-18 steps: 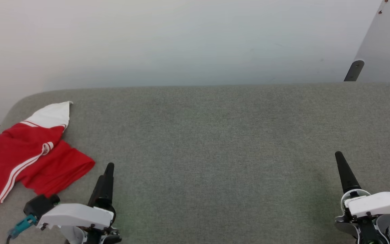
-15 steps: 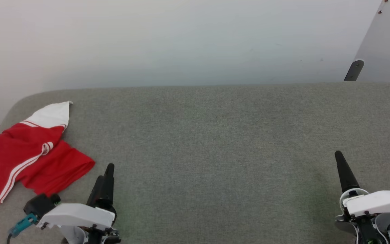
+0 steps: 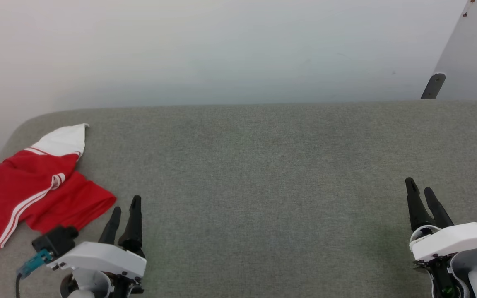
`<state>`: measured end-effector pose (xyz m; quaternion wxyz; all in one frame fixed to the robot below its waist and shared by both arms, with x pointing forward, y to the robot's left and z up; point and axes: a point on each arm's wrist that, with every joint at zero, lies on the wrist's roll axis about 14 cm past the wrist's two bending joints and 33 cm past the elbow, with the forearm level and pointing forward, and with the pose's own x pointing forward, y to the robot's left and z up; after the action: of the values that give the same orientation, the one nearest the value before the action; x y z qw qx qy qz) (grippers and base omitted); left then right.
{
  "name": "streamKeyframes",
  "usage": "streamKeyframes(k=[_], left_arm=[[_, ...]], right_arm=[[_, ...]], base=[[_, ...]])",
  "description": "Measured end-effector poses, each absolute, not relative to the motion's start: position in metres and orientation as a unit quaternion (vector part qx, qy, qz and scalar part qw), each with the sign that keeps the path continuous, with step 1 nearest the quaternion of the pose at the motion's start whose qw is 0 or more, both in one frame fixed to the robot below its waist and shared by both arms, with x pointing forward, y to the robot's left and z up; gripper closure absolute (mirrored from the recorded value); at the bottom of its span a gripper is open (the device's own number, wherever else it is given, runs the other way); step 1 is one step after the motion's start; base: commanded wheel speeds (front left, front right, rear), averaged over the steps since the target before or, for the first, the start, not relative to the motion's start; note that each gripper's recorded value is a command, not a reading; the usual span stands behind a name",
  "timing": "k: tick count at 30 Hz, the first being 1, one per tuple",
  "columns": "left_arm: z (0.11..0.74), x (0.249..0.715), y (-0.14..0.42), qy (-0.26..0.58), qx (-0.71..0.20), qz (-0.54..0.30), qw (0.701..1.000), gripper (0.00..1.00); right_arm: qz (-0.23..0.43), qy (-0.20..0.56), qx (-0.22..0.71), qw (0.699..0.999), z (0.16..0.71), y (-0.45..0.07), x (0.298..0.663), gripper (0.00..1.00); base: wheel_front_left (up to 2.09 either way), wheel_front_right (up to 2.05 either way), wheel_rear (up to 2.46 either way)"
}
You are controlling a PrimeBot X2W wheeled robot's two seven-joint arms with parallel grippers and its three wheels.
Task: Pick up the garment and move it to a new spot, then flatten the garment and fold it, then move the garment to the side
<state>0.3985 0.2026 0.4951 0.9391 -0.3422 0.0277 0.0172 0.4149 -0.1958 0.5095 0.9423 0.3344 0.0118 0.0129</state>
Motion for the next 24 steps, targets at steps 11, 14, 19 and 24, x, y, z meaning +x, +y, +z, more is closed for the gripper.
streamKeyframes(k=[11,14,19,24], left_arm=[[0.502,0.403,0.201,0.016,-0.258,0.004,0.966,0.00],[0.503,0.404,0.200,0.013,-0.239,0.002,0.971,0.00],[0.505,0.404,0.200,0.007,-0.209,-0.002,0.978,0.00],[0.510,0.406,0.199,-0.002,-0.189,-0.006,0.982,0.00]], right_arm=[[0.023,-0.006,0.233,0.972,0.519,-0.196,0.419,0.00],[0.024,-0.009,0.216,0.976,0.521,-0.197,0.419,0.00],[0.026,-0.014,0.190,0.981,0.522,-0.196,0.420,0.00],[0.026,-0.026,0.165,0.986,0.529,-0.198,0.422,0.00]], base=[[0.00,0.00,0.00],[0.00,0.00,0.00],[0.00,0.00,0.00],[0.00,0.00,0.00]])
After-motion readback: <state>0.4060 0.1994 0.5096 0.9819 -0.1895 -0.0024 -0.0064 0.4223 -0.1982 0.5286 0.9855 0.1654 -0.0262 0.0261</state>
